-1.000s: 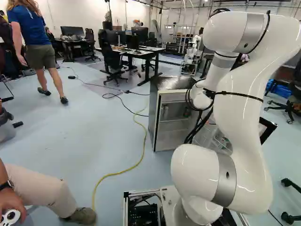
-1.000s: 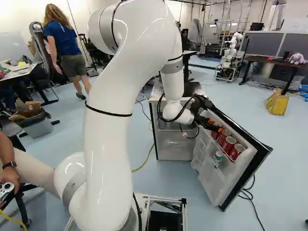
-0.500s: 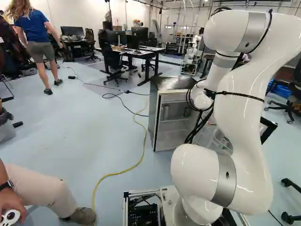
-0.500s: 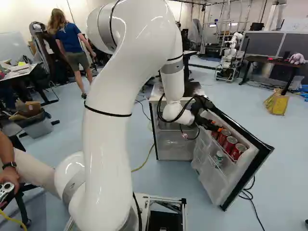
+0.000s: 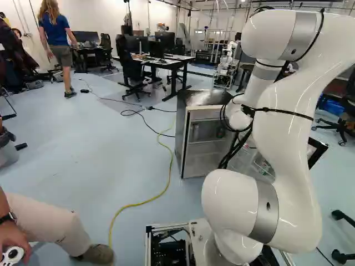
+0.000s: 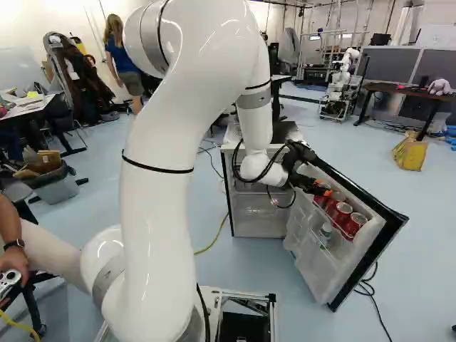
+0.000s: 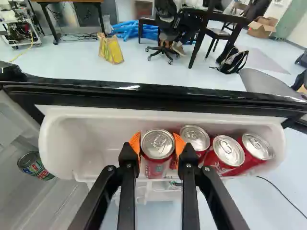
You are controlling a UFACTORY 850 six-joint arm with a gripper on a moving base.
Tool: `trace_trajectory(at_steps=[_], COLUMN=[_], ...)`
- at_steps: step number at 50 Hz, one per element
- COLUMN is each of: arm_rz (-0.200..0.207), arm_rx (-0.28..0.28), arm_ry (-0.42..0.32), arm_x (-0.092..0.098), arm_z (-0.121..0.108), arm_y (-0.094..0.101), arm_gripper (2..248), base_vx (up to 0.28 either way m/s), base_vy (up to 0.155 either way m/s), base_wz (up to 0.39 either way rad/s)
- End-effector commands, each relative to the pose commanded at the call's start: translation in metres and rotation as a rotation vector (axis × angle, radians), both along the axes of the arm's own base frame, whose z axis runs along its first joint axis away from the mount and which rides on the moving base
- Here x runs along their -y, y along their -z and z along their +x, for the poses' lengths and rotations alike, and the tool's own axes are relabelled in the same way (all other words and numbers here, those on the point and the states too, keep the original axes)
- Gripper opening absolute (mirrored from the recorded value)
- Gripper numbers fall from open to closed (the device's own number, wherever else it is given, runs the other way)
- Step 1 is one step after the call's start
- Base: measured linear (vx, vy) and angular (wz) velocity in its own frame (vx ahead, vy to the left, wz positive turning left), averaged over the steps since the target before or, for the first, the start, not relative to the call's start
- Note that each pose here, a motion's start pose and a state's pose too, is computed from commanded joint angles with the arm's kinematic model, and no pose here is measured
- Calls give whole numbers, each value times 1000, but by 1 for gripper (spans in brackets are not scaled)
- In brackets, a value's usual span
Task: Grab a drink from the fridge
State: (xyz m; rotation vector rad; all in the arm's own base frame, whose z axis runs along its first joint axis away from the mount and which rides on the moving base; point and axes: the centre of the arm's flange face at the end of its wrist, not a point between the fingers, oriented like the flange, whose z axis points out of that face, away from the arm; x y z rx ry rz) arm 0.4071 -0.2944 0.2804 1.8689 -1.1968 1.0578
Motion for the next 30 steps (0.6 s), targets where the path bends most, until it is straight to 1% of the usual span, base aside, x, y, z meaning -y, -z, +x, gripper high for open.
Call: trace_trajectory(at_steps=[30], arm_rz=[-114], arm_rx=[9], arm_ry=[11], arm_x=[-12], arm_z=[-22], arm_y=[-14], arm_gripper=[91], base_vx=[0], base_vy=[0], base_wz=[0])
